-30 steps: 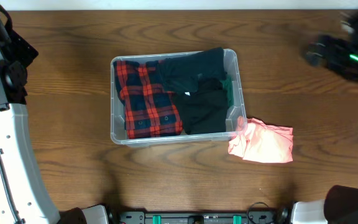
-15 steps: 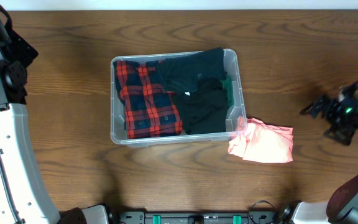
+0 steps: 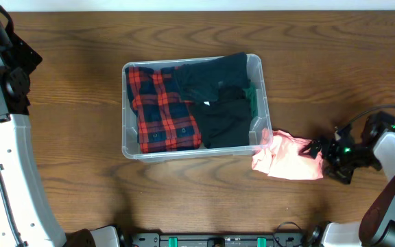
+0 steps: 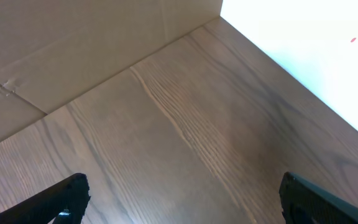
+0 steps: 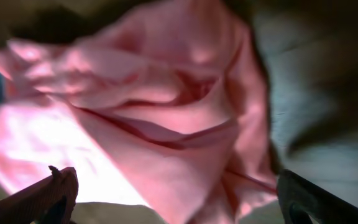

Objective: Pack container
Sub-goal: 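Move the right gripper to the pink shirt and grasp it, then carry the pink shirt into the bin and release it on top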

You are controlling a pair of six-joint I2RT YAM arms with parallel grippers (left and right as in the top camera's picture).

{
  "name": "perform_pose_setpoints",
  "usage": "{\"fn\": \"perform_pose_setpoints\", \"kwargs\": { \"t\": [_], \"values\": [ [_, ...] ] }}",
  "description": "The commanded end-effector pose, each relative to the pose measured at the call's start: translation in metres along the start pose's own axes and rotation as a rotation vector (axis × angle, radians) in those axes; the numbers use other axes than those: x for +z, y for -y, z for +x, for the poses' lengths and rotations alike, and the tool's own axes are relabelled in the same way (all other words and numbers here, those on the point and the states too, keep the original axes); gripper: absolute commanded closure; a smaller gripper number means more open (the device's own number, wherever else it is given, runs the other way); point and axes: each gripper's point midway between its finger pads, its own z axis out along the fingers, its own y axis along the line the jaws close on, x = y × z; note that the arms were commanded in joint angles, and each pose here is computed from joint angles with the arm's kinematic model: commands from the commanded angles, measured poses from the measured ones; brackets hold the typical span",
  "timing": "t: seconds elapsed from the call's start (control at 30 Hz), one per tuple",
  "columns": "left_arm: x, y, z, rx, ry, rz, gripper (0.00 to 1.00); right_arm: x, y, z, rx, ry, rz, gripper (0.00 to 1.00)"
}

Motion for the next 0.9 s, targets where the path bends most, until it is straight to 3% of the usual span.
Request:
{"fn": "perform_pose_setpoints", "kwargs": {
  "t": [0.0,0.1,0.17,0.27,0.37,0.53,0.73,0.87],
  "values": [
    [0.002,-0.003,-0.001,-0.002,0.003,-0.019,0.02,0.01,0.004,0.007,0.045,-0.01,0.007,0.11],
    [0.002,-0.003,-0.001,-0.003,0.003,-0.019,0.02,0.011,0.003,-0.001,0.044,0.025,-0.002,0.5],
    [0.002,-0.003,-0.001,-0.002,0.003,-0.019,0.02,0.007,-0.005,-0.009,0.03,0.048,-0.033,0.69],
    [0.002,-0.003,-0.001,-0.002,0.003,-0.019,0.02,-0.007,-0.023,-0.023,0.006,0.082,-0.097,0.89],
    [0.002,-0.003,-0.001,-0.002,0.003,-0.019,0.02,-0.03,-0.042,-0.038,-0.023,0.125,-0.143,0.97],
    [0.002,-0.003,-0.001,-0.002,0.003,-0.019,0.02,-0.095,-0.086,-0.062,-0.132,0.273,-0.203,0.99],
    [0.002,-0.003,-0.001,-0.002,0.003,-0.019,0.02,-0.198,-0.175,-0.072,-0.36,0.496,-0.444,0.99],
    [0.002,-0.003,-0.001,-0.002,0.003,-0.019,0.02,-0.242,-0.236,-0.056,-0.507,0.522,-0.674,0.99]
  ]
}}
